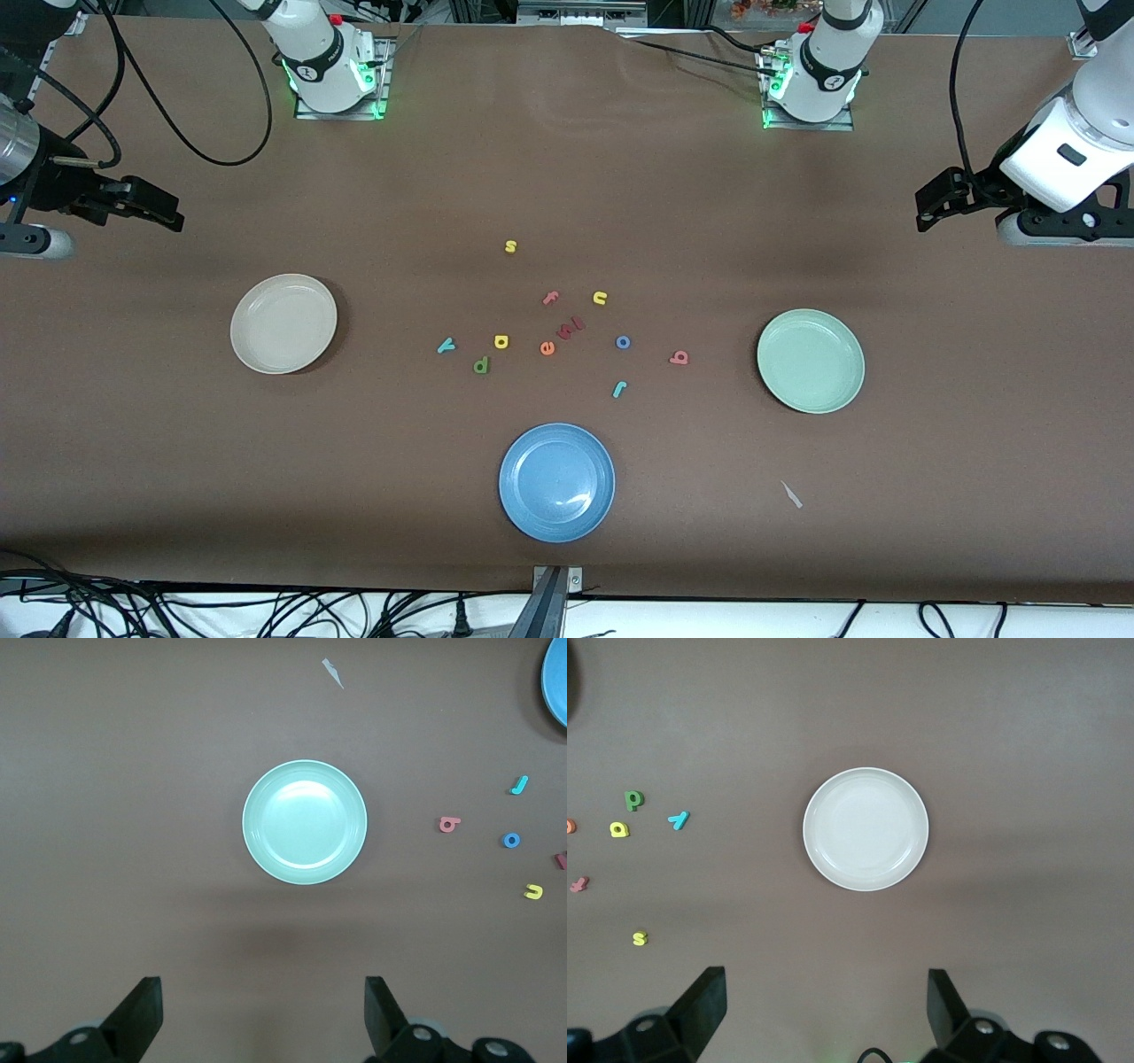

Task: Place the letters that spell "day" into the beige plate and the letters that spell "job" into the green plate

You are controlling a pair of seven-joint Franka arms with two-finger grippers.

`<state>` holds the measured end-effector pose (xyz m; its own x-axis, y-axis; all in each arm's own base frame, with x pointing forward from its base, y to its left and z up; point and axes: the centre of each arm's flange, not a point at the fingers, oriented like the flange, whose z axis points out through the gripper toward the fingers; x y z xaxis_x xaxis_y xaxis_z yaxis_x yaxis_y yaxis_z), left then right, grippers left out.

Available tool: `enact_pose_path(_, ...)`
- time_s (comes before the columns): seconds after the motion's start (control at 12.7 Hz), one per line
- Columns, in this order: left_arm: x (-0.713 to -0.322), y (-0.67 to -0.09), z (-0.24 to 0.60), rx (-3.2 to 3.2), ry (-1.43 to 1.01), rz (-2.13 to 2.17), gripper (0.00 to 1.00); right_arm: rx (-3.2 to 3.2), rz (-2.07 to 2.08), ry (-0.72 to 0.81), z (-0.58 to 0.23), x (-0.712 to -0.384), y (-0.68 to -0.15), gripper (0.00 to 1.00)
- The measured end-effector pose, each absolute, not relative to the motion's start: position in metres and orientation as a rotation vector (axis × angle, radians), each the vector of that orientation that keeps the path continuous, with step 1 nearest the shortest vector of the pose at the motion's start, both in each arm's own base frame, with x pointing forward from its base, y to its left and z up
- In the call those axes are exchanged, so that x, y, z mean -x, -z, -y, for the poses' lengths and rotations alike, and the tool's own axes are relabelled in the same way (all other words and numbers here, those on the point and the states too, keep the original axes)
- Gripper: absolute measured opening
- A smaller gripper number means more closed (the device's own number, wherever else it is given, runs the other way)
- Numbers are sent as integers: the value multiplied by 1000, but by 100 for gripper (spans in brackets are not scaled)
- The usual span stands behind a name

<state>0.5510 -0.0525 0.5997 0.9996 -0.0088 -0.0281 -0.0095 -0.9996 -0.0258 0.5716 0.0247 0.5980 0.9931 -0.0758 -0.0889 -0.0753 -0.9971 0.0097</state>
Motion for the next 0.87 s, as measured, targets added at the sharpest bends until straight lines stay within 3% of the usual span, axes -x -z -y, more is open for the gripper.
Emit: enact_pose_path(0.87,-551,-600,53,3115,-44,-14,100,-3130,113,138,-27,-572,-598,100)
